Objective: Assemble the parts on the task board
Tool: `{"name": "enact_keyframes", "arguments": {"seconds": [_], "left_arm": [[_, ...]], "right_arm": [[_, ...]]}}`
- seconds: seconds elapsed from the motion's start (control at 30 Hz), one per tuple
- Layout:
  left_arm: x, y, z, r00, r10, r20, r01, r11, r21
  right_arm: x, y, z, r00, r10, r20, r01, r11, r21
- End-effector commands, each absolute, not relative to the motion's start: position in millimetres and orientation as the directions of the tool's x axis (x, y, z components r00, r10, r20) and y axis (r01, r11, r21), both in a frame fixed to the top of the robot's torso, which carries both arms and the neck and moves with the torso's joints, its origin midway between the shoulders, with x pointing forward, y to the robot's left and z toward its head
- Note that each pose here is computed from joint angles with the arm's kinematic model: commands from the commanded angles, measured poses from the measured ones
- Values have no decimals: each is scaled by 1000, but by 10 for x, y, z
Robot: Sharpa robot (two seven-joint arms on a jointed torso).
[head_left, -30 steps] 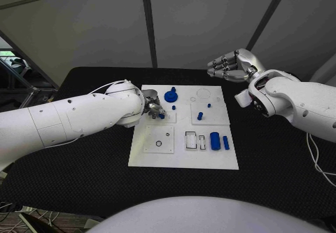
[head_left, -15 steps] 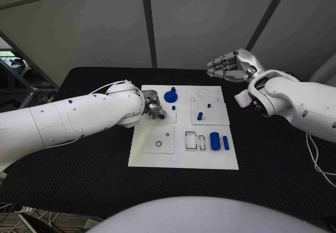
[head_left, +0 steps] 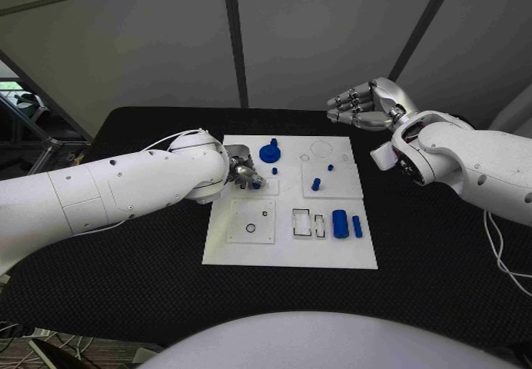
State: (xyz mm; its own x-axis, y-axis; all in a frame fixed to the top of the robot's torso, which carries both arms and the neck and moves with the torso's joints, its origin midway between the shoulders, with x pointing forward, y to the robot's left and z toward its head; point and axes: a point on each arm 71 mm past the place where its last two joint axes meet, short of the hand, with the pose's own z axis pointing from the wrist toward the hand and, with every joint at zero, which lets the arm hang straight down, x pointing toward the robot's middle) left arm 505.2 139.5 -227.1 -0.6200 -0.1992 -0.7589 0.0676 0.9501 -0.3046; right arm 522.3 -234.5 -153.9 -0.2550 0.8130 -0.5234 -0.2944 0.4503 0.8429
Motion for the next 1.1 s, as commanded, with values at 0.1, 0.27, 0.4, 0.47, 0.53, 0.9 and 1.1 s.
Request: {"name": "enact_keyframes", "arguments": {"seconds": [0.1, 0.27, 0.4, 0.47, 0.53, 0.9, 1.1], "left_arm": [[5057, 1402, -2283, -625, -195, -756, 61, 953, -296], [5070, 1413, -2281, -618, -202, -760, 55, 953, -298], [5077, 1418, -2279, -614, -206, -762, 52, 953, -299], [5079, 1423, -2277, -612, -209, -763, 50, 952, -301], [5079, 1427, -2275, -610, -210, -764, 49, 952, -302], [5074, 1452, -2244, -600, -224, -768, 45, 949, -312], [5120, 1431, -2095, -575, -265, -774, 43, 935, -352]], "right_arm": [[5227, -2335, -1525, -257, 812, -524, -302, 448, 842], [5229, -2330, -1527, -258, 812, -524, -302, 448, 842], [5230, -2333, -1528, -258, 812, -524, -301, 448, 842], [5231, -2336, -1529, -258, 812, -524, -301, 448, 842], [5232, -2337, -1529, -258, 811, -524, -300, 449, 842], [5236, -2339, -1536, -261, 810, -525, -298, 449, 842], [5243, -2339, -1541, -262, 810, -525, -297, 450, 842]]}}
